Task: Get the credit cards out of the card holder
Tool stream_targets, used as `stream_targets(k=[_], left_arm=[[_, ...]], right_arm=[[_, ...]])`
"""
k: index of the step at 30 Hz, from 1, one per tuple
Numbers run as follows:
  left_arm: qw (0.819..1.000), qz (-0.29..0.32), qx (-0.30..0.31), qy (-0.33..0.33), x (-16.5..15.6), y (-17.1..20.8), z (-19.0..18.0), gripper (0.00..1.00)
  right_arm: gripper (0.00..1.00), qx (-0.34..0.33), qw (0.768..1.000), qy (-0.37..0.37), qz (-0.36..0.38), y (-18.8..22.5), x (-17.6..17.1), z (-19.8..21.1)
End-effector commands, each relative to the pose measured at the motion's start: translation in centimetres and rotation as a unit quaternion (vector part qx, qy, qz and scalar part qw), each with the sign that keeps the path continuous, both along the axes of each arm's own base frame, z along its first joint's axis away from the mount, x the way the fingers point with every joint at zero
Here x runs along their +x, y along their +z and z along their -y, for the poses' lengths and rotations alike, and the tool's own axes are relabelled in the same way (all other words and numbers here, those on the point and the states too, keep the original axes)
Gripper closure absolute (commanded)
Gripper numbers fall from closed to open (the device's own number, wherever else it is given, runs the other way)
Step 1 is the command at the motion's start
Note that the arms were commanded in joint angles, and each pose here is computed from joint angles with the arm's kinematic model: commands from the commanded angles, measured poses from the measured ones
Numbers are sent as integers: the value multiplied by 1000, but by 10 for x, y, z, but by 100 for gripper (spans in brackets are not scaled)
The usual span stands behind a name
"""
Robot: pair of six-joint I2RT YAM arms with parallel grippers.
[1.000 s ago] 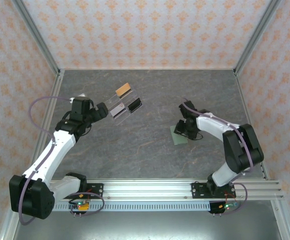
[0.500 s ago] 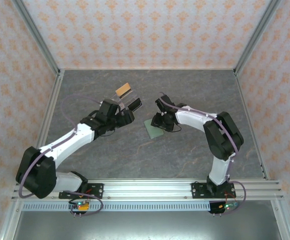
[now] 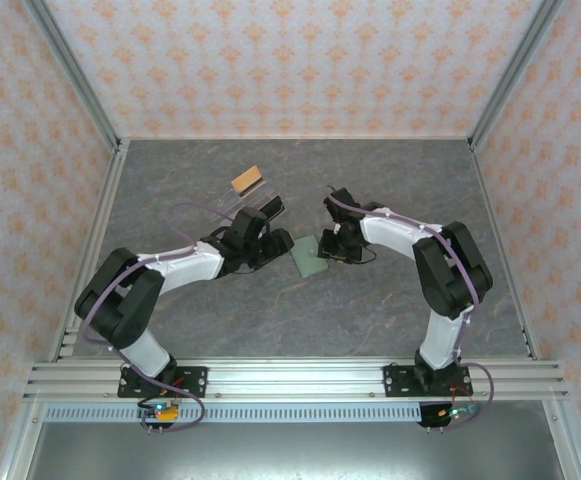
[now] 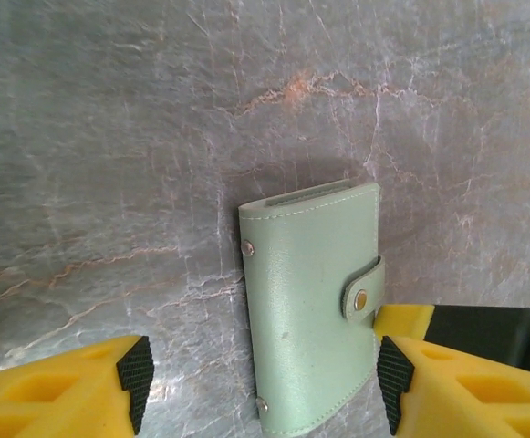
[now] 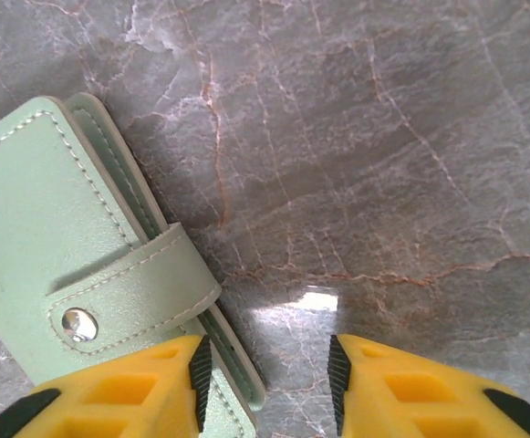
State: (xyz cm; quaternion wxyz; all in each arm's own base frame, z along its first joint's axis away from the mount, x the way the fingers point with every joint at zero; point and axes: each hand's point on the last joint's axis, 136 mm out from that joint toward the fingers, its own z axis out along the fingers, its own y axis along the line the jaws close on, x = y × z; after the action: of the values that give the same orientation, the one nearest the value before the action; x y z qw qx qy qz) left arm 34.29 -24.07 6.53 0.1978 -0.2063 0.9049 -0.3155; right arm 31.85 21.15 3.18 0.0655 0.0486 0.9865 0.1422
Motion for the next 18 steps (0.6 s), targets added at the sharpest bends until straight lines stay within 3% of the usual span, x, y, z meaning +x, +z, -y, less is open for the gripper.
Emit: stream_targets(k=[1, 6, 18], left_arm=[[999, 3, -43, 2, 6, 5, 17, 36], [998, -13, -56, 11, 6, -8, 20, 49], [996, -27, -80, -14, 9, -25, 39, 58]], right_arm=[[61, -12, 999, 18, -25, -8, -13, 3], [63, -15, 999, 18, -35, -15, -14, 3], [63, -19, 999, 14, -43, -23, -15, 4]])
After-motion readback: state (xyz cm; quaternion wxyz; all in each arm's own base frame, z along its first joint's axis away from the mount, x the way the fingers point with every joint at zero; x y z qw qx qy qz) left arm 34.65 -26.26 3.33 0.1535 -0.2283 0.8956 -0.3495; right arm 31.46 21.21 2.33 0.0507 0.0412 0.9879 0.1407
